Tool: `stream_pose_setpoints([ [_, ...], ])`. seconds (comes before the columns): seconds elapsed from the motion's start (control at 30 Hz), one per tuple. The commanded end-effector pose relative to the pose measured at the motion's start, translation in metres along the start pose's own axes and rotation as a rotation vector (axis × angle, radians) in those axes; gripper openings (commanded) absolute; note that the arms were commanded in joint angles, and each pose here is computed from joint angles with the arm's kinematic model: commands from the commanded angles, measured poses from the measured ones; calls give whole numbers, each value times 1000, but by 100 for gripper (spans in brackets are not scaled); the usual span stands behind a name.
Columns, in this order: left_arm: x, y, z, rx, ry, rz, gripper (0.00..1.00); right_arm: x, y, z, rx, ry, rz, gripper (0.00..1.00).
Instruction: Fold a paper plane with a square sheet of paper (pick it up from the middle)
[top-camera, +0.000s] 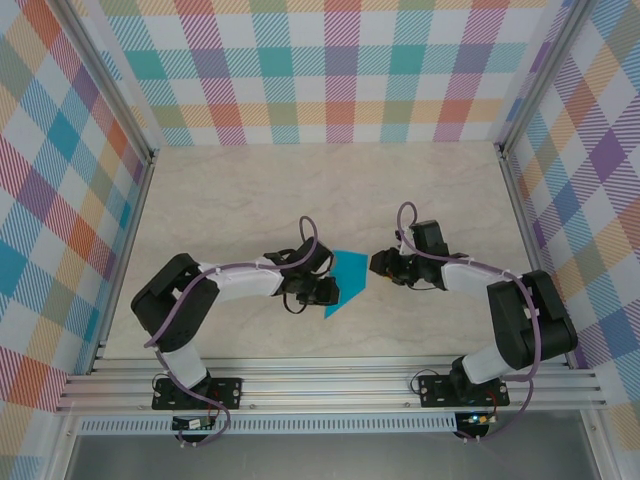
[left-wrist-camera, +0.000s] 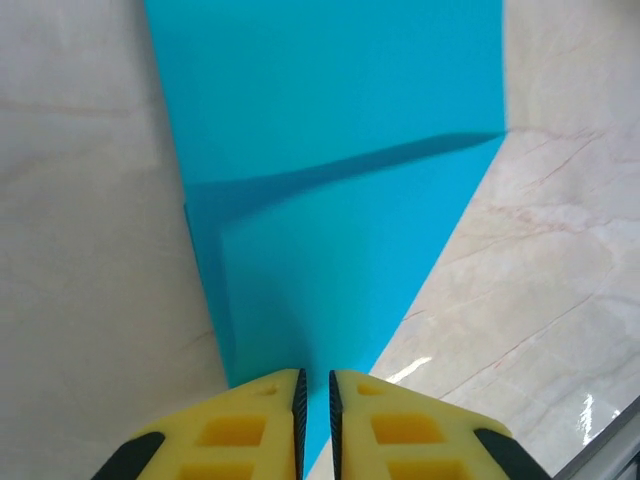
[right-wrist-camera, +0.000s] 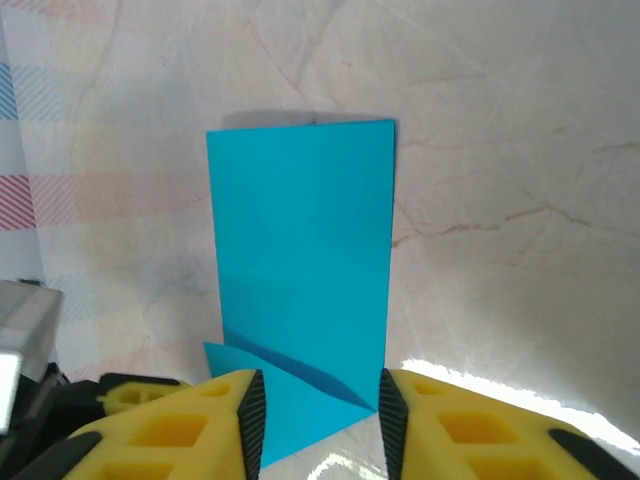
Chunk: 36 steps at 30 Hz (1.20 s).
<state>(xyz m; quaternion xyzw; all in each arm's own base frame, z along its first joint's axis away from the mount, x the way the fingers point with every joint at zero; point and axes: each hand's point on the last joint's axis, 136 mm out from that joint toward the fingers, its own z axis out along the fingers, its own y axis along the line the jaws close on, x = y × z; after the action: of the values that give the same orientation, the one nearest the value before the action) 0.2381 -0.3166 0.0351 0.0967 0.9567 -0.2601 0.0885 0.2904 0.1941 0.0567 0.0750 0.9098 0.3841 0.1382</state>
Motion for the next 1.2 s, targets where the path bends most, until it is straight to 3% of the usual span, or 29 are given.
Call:
stream_pose_setpoints([
  [0.0,-22,-7,-14,-19,-63,22,16,17,-3,3,-15,74,20,42],
  [0.5,-35,21,7,-128,-71,-14,13,32,-2,19,-23,157,61,50],
  [1.17,-14,47,22,-171,0,-43,12,34,6,34,-62,183,156,48],
])
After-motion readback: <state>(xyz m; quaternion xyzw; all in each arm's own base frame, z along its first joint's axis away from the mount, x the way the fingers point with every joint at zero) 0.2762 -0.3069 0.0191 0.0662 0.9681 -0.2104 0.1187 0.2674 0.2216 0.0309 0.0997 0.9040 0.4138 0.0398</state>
